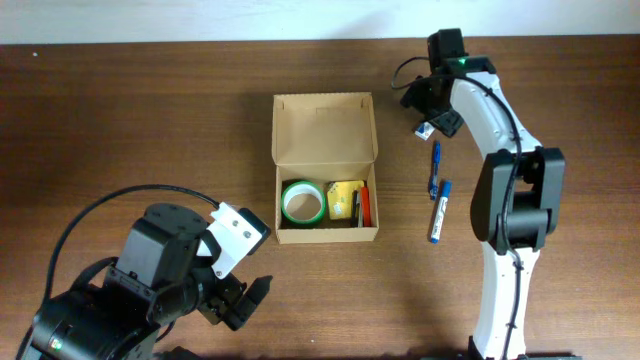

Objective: Pack container
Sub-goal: 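Move the right gripper above the blue staples box and lower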

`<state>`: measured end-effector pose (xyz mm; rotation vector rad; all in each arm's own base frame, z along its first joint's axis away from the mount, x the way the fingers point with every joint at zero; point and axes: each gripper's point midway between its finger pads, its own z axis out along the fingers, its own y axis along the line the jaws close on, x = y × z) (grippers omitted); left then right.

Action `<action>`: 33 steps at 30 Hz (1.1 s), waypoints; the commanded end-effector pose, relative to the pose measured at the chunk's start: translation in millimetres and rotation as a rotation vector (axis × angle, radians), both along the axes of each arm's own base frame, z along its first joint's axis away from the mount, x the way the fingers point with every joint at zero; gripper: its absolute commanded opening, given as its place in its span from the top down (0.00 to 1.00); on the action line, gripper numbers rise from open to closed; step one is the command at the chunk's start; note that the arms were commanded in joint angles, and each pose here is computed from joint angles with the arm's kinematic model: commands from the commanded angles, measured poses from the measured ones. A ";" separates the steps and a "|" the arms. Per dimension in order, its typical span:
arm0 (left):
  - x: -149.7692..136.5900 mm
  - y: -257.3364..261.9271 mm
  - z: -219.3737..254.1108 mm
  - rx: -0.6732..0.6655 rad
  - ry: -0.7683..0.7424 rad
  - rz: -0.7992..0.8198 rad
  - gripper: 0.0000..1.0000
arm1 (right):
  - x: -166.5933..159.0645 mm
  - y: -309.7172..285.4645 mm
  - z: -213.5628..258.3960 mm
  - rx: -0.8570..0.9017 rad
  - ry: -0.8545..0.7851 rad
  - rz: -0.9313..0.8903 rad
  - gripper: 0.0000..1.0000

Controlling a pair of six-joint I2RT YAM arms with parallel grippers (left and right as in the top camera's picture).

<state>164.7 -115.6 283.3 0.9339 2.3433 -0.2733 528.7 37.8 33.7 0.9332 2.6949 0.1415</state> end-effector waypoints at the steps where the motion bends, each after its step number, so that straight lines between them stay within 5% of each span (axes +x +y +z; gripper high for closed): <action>1: -0.3 -1.8 5.2 -0.011 -0.016 -0.018 0.00 | -4.1 4.7 -20.2 0.038 0.040 -0.027 0.13; 12: -0.3 -1.8 5.2 -0.011 -0.016 -0.018 0.00 | -9.2 8.4 -42.3 0.063 0.086 -0.044 0.15; 20: -0.3 -1.8 5.2 -0.011 -0.016 -0.018 0.00 | -7.3 7.5 -45.4 0.058 0.081 -0.046 0.40; 33: -0.3 -1.8 5.2 -0.011 -0.016 -0.018 0.00 | -7.3 7.2 -45.4 0.056 0.081 -0.038 0.62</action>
